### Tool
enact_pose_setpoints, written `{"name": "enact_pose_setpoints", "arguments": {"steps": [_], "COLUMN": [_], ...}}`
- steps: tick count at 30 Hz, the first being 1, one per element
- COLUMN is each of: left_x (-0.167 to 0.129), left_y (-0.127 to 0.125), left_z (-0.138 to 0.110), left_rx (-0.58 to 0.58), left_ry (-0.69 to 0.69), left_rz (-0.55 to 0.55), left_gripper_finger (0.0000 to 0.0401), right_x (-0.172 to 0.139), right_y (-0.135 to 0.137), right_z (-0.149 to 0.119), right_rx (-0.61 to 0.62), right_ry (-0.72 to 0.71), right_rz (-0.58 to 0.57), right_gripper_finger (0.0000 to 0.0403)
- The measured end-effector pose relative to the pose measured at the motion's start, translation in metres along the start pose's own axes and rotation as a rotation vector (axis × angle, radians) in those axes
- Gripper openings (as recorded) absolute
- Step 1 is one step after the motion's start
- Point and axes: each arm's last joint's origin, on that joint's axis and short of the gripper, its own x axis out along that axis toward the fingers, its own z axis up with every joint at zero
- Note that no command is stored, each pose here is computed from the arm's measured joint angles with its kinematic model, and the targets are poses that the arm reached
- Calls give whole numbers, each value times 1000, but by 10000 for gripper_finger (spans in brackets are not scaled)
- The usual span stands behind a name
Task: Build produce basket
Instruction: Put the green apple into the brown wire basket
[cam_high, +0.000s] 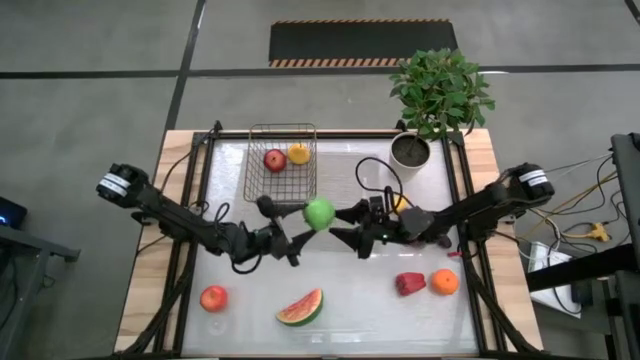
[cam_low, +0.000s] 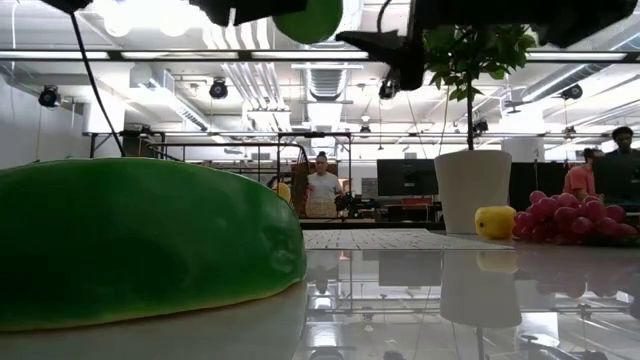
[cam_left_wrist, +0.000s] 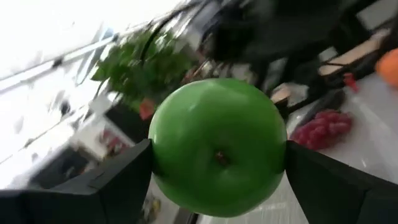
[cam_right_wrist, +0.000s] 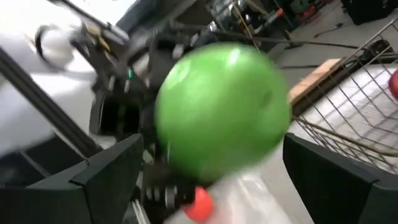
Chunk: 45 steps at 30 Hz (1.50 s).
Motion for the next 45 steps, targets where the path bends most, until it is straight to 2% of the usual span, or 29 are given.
{"name": "enact_pose_setpoints", "arguments": {"steps": [4, 9, 12, 16, 20, 23, 28, 31, 36, 45], "left_x": [-2, 0, 3, 16, 31, 43, 64, 77, 94, 113], "left_y": [8, 33, 58, 100, 130, 150, 177, 180, 170, 152], "left_z": [-1, 3, 2, -4, -23, -44, -78, -94, -117, -139], "left_rx": [-43, -116, -145, -275, -384, -418, -503, -518, -511, -461], "left_ry": [99, 234, 377, 582, 763, 867, 1051, 1107, 1194, 1246], "left_rz": [4, -25, -54, -160, -357, -507, -477, -472, -491, -543], "left_gripper_finger": [318, 318, 318, 318, 318, 318, 318, 318, 318, 318], "right_x": [-12, -30, -39, -46, -52, -56, -52, -49, -47, -45], "right_y": [8, 15, 20, 22, 18, 12, 7, 3, -3, -3], "right_z": [17, 29, 33, 29, 16, 3, -13, -21, -31, -33], "right_rx": [-81, -137, -162, -236, -402, -439, -462, -468, -477, -477], "right_ry": [84, 170, 202, 262, 394, 494, 544, 569, 598, 596], "right_rz": [-57, -104, -107, -108, -134, -183, -206, -222, -241, -241], "right_gripper_finger": [365, 365, 365, 365, 365, 365, 365, 366, 366, 366]}}
